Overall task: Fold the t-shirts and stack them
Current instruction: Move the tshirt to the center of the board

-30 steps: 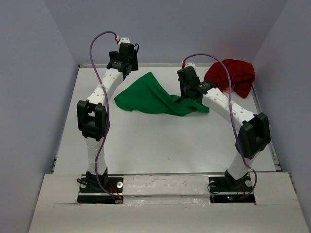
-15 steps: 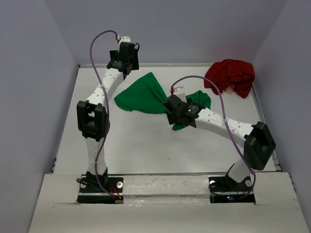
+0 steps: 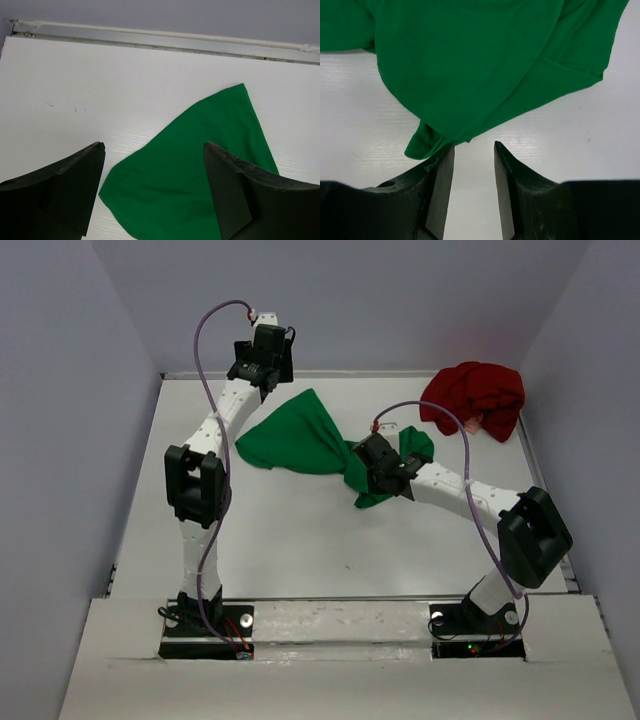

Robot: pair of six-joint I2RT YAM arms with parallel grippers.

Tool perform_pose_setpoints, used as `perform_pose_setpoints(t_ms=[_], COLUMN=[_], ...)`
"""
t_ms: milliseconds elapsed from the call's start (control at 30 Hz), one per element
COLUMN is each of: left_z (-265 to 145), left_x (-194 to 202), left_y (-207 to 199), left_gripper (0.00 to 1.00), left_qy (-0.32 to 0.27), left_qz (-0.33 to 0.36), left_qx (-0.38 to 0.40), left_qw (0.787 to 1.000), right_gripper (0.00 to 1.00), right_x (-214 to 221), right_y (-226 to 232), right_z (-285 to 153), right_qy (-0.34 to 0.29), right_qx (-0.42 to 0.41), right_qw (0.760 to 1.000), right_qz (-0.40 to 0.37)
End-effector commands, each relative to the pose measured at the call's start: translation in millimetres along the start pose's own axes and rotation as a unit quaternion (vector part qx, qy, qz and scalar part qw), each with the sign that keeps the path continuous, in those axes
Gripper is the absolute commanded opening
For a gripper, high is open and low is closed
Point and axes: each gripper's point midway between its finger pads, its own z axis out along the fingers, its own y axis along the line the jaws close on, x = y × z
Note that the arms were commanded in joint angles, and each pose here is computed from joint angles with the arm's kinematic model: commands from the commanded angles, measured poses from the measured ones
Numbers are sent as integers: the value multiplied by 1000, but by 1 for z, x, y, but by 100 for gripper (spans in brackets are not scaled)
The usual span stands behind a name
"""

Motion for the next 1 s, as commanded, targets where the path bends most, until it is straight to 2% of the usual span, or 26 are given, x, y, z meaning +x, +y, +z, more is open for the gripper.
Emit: perform_pose_setpoints(t_ms=[0,100,300,500,833,967], left_z=[7,25,55,53,65,74], left_x=[-26,-24,1,24,44,50], left_y=[-12,-21,-70,-114,-143,-143], left_gripper=[90,90,89,84,84,84], left_qy=[-19,-9,20,43,69,74], left_qz=[21,37,39,13,-35,-46], left_qx=[28,36,152,269,355,358], left_qw=[999,999,987,962,932,930], right_gripper=[44,48,49,49,48,47], right_x=[-19,-22,-34,-41,-36,-39], right_y=[11,15,17,17,17,16], right_z=[7,6,0,-4,-9,-14], right_qy=[-23,-24,-35,-41,-37,-41], right_qx=[-32,-39,-47,-48,-60,-66], right_qw=[999,999,998,998,998,997], right_qz=[16,10,2,-2,3,7])
